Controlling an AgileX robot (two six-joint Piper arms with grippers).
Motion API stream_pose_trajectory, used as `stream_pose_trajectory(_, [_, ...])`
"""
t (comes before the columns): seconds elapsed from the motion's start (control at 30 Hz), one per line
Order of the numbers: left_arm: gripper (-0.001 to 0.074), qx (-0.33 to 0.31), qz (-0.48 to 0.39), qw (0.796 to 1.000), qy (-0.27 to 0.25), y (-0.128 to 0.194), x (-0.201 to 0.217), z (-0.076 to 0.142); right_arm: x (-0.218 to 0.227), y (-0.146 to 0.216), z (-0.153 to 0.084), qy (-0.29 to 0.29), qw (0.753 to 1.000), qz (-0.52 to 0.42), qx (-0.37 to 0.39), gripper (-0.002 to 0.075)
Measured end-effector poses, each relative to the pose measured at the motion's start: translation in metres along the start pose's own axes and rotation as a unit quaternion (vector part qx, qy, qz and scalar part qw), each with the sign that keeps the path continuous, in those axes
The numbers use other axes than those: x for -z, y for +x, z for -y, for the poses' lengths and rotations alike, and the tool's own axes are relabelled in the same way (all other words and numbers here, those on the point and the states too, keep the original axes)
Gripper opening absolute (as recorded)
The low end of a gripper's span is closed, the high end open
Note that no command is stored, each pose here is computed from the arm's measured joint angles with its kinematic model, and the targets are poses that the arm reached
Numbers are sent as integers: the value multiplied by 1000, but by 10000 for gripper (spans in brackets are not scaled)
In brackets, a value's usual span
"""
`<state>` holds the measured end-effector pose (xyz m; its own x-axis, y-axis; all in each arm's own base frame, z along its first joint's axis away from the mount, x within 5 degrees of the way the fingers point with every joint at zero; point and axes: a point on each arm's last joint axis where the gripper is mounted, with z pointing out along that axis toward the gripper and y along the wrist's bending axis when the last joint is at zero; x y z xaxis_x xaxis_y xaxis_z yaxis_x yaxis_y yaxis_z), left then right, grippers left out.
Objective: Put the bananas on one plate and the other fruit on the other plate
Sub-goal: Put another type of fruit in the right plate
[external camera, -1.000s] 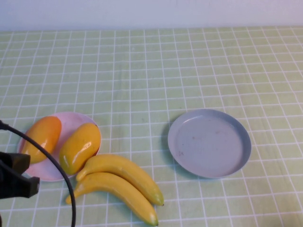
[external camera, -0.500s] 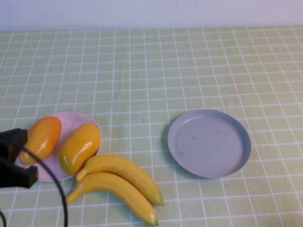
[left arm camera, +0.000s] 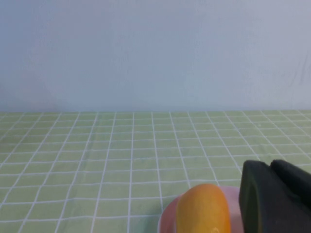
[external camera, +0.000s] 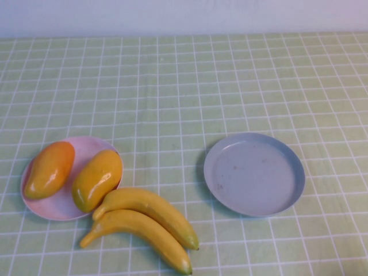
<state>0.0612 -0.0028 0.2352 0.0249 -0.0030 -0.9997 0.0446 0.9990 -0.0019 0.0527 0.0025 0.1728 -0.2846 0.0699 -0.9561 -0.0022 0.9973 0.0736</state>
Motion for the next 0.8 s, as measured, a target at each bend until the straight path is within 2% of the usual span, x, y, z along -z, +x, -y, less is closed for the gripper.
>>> stream_pose_trajectory(0.27, [1,2,-19,1000,-3,37,5,0,0,0,0,0,1000,0,0,-17])
stream_pose_trajectory(0.53, [1,2,-148,989,0,61,9,0,0,0,0,0,1000,0,0,-17])
stream_pose_trajectory(0.8, [1,2,-163,987,1,63,10,0,0,0,0,0,1000,0,0,-17])
